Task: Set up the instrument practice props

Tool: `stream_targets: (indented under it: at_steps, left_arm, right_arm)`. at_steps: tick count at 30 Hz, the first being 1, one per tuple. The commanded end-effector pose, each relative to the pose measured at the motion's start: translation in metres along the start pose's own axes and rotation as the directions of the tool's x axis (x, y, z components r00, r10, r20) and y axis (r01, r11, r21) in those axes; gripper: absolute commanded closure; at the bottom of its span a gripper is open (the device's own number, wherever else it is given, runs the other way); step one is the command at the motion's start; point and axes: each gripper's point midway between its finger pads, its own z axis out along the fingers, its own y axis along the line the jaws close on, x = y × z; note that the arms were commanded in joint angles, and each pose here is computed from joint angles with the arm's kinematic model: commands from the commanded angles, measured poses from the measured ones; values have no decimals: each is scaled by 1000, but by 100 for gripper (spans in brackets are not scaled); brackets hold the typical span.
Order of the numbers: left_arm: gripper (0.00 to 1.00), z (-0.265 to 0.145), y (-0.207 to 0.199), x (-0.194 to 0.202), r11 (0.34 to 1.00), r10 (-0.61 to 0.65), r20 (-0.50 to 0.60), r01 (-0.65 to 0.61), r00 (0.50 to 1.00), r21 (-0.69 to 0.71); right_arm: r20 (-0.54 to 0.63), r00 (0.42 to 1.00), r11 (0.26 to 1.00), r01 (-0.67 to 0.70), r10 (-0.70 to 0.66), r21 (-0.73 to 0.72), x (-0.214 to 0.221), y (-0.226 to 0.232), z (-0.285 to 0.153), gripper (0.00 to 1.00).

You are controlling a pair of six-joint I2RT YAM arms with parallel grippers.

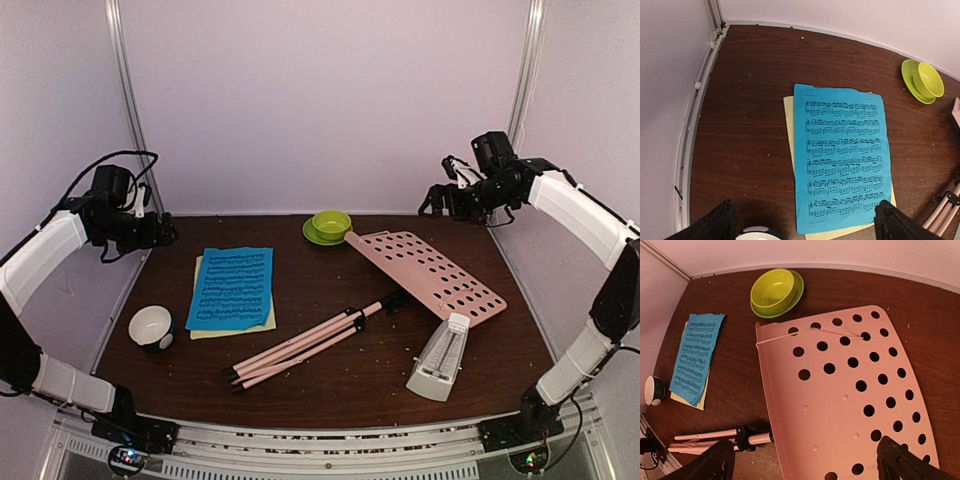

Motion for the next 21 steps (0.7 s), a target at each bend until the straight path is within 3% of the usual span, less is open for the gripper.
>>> stream_targets:
  at_steps: [1,5,12,21]
  left_arm:
    - [2,-5,-26,-24,988,65,84,-76,994,132]
    - [2,-4,-39,-22,975,82,85,-98,993,200]
    - [2,0,-48,-18,963,85,85,-104,993,248]
    - [2,7,-51,-14,959,69,68,-85,995,269]
  right_arm:
    - [-181,978,994,103,-105,-23,31,16,24,0]
    - [-284,948,989,129,-145,-73,52,27,47,2]
    - [-458,862,975,171,-217,-141,100,42,79,16]
    - [-528,808,964,199,-263,-175,123,51,96,42]
